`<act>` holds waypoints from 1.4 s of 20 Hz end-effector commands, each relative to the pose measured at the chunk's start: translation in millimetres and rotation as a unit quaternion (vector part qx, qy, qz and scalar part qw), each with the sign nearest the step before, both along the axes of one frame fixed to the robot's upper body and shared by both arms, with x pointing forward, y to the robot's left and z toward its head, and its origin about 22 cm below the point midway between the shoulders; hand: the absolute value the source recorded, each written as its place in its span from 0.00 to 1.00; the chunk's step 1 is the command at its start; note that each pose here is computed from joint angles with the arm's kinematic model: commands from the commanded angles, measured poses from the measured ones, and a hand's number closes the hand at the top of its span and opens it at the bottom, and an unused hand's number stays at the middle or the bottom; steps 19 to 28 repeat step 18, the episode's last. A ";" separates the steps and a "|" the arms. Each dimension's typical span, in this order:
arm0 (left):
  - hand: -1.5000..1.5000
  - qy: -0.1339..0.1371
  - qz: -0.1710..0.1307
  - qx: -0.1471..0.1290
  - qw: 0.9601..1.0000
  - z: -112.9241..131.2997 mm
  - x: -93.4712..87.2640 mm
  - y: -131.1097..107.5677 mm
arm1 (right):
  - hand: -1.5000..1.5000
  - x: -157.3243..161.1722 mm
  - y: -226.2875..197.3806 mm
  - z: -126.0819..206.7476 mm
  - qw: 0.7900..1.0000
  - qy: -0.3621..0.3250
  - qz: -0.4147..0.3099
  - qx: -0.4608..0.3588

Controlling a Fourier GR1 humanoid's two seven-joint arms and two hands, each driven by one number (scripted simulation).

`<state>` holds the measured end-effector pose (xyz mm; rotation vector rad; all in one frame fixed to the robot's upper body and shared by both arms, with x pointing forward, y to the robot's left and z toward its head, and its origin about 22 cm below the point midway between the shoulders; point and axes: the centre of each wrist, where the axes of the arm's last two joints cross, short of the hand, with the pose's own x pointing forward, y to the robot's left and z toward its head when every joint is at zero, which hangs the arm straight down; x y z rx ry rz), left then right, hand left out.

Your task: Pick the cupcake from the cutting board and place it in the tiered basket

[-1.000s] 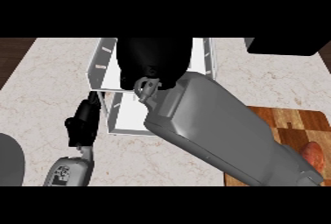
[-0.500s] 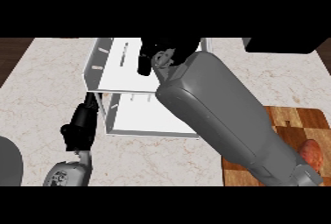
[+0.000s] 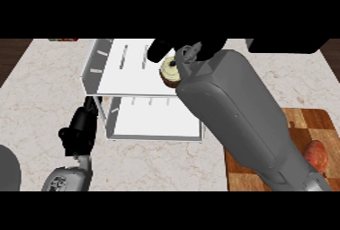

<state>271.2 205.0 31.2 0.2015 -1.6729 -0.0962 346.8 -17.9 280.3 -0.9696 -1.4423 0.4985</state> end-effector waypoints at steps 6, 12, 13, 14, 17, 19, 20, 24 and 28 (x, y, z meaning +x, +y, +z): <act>0.50 0.012 0.021 -0.002 1.000 4.8 -4.4 14.0 | 0.00 -19.3 -61.8 13.2 0.971 -0.036 -0.155 0.179; 0.50 0.014 0.035 0.003 0.999 4.4 -10.5 25.3 | 0.00 -67.8 -136.6 -4.9 0.958 -0.059 -0.158 0.230; 0.50 0.017 0.045 0.006 0.999 -3.9 -11.0 22.5 | 0.00 -81.8 -142.3 -17.5 0.957 -0.060 -0.156 0.236; 0.50 0.020 0.036 -0.002 0.999 -6.1 -15.1 19.4 | 0.00 -92.1 -155.4 -27.9 0.956 -0.061 -0.161 0.237; 0.50 0.015 0.037 0.000 0.999 -6.9 -19.1 15.5 | 0.00 -130.0 -187.7 -38.9 0.954 -0.056 -0.149 0.252; 0.50 0.020 0.032 0.001 0.999 0.1 -15.2 26.1 | 0.00 -150.5 -187.9 -41.1 0.959 -0.060 -0.140 0.239; 0.50 0.020 0.032 0.001 0.999 0.1 -15.2 26.1 | 0.00 -150.5 -187.9 -41.1 0.959 -0.060 -0.140 0.239; 0.50 0.020 0.032 0.001 0.999 0.1 -15.2 26.1 | 0.00 -150.5 -187.9 -41.1 0.959 -0.060 -0.140 0.239; 0.50 0.020 0.032 0.001 0.999 0.1 -15.2 26.1 | 0.00 -150.5 -187.9 -41.1 0.959 -0.060 -0.140 0.239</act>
